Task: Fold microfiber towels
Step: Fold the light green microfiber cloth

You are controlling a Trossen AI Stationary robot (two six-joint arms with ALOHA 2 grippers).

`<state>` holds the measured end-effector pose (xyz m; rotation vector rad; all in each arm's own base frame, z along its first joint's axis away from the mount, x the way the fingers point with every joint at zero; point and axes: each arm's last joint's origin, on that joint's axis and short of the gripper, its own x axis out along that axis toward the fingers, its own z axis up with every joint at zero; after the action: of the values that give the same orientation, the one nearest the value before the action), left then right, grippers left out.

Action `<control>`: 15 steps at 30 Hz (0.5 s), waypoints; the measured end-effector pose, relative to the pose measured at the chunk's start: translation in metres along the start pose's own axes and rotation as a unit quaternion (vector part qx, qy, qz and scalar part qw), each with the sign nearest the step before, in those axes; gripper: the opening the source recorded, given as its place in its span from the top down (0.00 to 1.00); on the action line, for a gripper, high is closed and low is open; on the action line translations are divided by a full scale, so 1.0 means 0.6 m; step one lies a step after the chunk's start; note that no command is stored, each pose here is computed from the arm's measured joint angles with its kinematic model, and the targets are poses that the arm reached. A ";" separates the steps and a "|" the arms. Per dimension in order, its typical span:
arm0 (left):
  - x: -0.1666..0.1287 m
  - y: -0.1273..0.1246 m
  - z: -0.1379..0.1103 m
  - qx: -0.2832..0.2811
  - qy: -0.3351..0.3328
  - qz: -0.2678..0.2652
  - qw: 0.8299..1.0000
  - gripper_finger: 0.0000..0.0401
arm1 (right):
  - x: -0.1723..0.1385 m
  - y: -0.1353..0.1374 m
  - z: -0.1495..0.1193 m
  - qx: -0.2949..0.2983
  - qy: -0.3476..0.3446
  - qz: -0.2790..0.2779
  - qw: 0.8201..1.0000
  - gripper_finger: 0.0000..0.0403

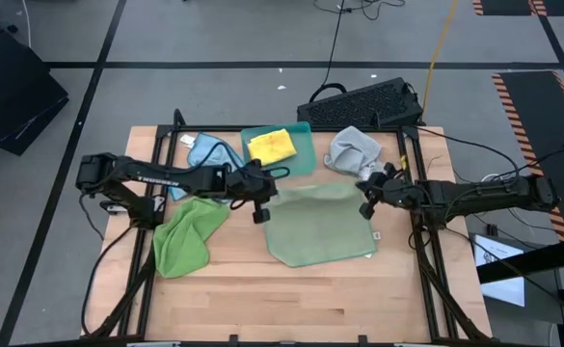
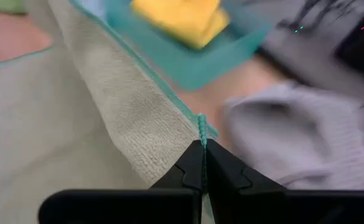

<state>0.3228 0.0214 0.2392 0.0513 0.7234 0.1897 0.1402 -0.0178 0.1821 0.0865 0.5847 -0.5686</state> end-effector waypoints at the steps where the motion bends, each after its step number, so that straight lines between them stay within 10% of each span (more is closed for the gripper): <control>1: 0.000 -0.005 -0.002 0.002 0.005 -0.010 1.000 0.98 | 0.000 0.001 -0.004 0.009 0.015 0.018 1.000 0.99; 15: -0.011 -0.066 -0.008 0.005 0.021 -0.121 0.992 0.98 | -0.004 0.008 -0.028 0.080 0.125 0.127 0.981 0.99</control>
<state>0.3208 -0.0190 0.2354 -0.0319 0.7661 -0.0452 0.1327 -0.0086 0.1693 0.3839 0.7585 -0.3564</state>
